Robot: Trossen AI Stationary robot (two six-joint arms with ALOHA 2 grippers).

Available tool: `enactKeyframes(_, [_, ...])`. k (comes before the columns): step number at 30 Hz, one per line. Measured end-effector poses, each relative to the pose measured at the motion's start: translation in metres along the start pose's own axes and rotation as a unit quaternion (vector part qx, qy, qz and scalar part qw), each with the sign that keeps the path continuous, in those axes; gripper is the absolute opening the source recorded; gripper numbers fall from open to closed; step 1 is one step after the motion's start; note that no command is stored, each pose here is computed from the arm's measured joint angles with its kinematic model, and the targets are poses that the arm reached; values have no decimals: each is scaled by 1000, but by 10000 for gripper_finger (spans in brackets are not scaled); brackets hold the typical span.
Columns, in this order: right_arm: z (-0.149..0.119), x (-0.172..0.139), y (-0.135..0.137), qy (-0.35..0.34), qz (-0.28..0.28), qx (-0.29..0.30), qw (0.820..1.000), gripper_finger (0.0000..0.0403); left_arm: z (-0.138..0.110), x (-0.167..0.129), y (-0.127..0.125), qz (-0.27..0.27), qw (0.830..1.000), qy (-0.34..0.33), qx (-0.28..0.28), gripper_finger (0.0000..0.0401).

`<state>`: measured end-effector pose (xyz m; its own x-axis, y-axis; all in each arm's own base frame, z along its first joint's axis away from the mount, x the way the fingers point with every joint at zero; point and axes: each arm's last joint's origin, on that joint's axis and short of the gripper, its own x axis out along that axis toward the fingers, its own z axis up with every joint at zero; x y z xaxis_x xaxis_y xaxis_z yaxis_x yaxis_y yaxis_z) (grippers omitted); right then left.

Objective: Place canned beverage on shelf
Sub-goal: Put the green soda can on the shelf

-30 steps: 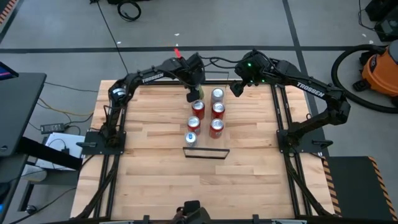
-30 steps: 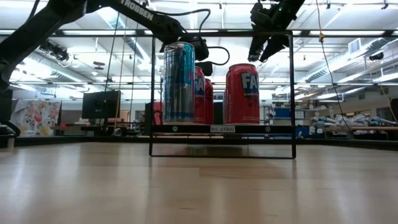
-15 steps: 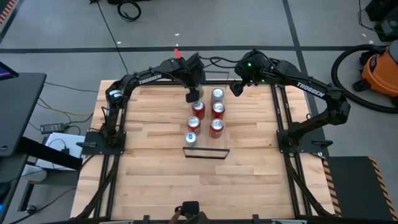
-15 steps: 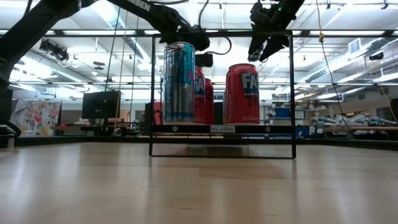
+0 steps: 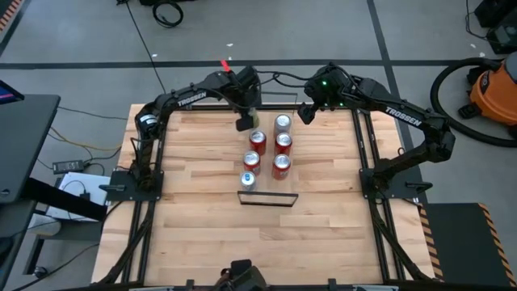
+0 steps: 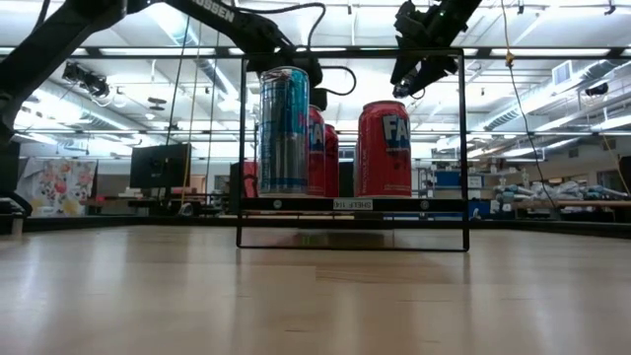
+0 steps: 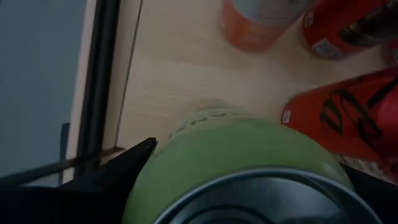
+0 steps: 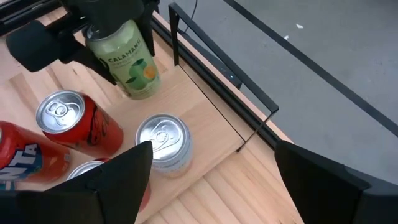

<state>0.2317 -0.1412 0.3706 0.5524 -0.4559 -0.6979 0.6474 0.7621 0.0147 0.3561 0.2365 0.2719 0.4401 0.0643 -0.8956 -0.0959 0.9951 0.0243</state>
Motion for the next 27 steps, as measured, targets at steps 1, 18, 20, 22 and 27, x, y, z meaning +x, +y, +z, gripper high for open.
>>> enactKeyframes(1, [0,0,0,0,0,0,1000,348,-1,1,0,-4,1000,2,-1,320])
enactKeyframes(18, [0,0,0,-2,0,0,1000,348,5,21,-20,-7,999,-20,26,320])
enactKeyframes(20, [0,0,0,-2,0,0,1000,348,6,21,-20,-7,999,-22,27,320])
enactKeyframes(22, [0,0,0,-1,0,0,1000,348,6,21,-19,-6,999,-23,27,321])
enactKeyframes(27, [0,0,0,-2,0,0,1000,348,6,21,-18,-5,999,-23,26,321])
